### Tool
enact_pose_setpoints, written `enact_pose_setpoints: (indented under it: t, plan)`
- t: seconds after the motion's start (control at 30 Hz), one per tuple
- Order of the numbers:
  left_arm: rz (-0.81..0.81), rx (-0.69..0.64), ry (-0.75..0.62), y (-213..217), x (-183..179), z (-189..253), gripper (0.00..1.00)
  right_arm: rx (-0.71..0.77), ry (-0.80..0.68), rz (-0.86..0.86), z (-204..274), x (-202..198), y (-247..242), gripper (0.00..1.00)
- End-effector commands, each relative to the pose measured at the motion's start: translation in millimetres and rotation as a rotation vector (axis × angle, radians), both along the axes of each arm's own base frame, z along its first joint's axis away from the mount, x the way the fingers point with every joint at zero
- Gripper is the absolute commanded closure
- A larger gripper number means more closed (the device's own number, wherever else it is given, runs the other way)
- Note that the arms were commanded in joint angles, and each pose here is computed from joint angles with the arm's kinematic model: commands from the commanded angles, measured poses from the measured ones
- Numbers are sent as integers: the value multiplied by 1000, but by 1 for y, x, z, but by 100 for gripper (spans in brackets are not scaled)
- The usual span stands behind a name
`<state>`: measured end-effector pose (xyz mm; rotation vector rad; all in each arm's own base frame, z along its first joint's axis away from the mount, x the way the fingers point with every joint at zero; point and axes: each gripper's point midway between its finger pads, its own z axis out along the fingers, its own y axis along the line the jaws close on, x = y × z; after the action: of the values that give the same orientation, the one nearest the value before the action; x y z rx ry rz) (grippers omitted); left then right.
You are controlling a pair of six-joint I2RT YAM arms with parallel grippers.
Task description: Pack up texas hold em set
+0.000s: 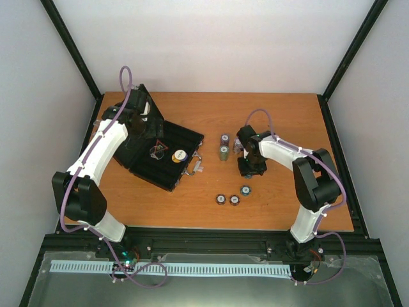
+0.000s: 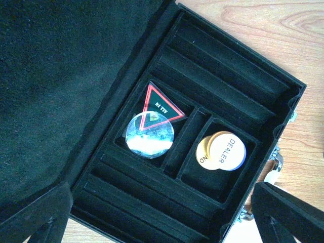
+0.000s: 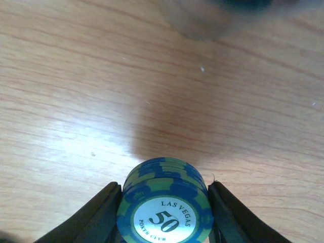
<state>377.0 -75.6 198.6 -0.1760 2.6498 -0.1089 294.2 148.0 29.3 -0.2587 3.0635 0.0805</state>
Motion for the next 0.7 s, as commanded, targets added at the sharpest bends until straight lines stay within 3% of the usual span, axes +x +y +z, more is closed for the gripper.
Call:
enact_pose_setpoints:
  t: [0.0,0.2,0.4,0.53,0.67]
  plan:
    - [-23,3,-8,-1,-3,2,0,60,-33,-7,33,11,10,56]
    - [-83,-69,-34,-16,-6,2,1,106,-79,-14,67,26,21,56]
    - [-313,-309,-108,-79,-24,11,3,192,-141,-18,106,55,44,57]
    - [-440,-351,-193,-119,-36,24,4,249,-178,-23,127,76,60,57]
    - [-468,-392,-269,-144,-40,24,5,318,-200,-26,141,96,79,57]
